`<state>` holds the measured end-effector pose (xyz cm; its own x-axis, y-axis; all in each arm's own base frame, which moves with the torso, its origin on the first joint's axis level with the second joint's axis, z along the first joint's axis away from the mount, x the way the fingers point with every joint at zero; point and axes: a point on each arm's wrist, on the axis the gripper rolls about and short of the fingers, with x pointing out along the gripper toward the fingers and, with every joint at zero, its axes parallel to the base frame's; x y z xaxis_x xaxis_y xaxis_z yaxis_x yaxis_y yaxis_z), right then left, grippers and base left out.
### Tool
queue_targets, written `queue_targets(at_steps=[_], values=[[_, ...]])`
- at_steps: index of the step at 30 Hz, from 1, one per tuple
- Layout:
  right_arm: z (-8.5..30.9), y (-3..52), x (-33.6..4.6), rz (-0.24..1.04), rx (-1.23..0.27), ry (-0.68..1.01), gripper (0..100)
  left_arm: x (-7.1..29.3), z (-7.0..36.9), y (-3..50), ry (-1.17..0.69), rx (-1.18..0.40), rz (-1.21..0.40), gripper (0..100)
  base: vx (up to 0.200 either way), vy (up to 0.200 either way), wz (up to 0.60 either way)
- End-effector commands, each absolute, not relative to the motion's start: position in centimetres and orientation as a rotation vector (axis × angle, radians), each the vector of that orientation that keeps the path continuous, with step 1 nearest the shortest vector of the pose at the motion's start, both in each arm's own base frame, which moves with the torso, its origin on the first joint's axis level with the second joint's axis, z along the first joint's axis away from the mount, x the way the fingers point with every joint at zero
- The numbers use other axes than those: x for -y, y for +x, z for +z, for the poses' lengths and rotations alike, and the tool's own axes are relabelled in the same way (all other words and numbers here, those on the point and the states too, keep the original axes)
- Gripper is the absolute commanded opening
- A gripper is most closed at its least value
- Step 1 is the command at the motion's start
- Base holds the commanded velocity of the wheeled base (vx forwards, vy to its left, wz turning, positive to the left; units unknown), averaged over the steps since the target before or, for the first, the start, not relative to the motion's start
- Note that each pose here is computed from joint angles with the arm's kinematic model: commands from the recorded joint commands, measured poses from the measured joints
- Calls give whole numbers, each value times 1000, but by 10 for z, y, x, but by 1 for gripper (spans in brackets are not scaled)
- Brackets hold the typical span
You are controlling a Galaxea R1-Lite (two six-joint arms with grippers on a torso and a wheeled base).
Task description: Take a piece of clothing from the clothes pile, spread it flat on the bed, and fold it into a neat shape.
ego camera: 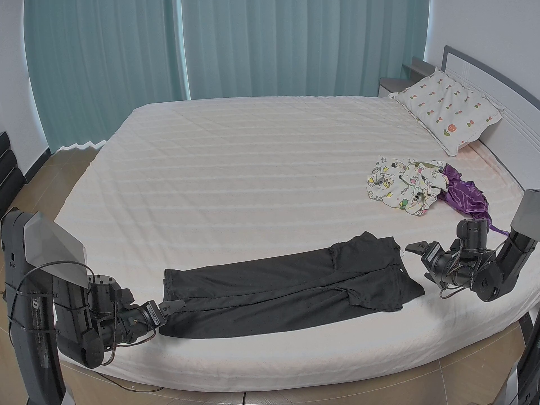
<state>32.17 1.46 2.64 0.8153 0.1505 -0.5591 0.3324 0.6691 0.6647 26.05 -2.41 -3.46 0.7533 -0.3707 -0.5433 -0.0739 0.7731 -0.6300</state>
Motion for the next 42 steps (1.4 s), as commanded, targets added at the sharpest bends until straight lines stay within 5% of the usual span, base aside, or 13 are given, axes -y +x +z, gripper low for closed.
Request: queue_targets(at_steps=[1, 10, 38, 39, 42], values=[[42, 315, -21, -78, -608, 831, 100, 29, -37, 262, -714, -717, -180, 100, 0, 0, 0], [24, 290, -20, -96, -740, 864, 100, 30, -24, 248, -731, -705, -112, 100, 0, 0, 0], [-11, 282, -26, -70, -723, 849, 100, 58, -53, 241, -636, -750, 71, 100, 0, 0, 0], [-11, 282, -26, -71, -724, 847, 100, 58, -54, 241, -632, -751, 76, 0, 0, 0, 0], [-11, 282, -25, -75, -724, 846, 100, 57, -58, 239, -611, -759, 93, 0, 0, 0, 0]])
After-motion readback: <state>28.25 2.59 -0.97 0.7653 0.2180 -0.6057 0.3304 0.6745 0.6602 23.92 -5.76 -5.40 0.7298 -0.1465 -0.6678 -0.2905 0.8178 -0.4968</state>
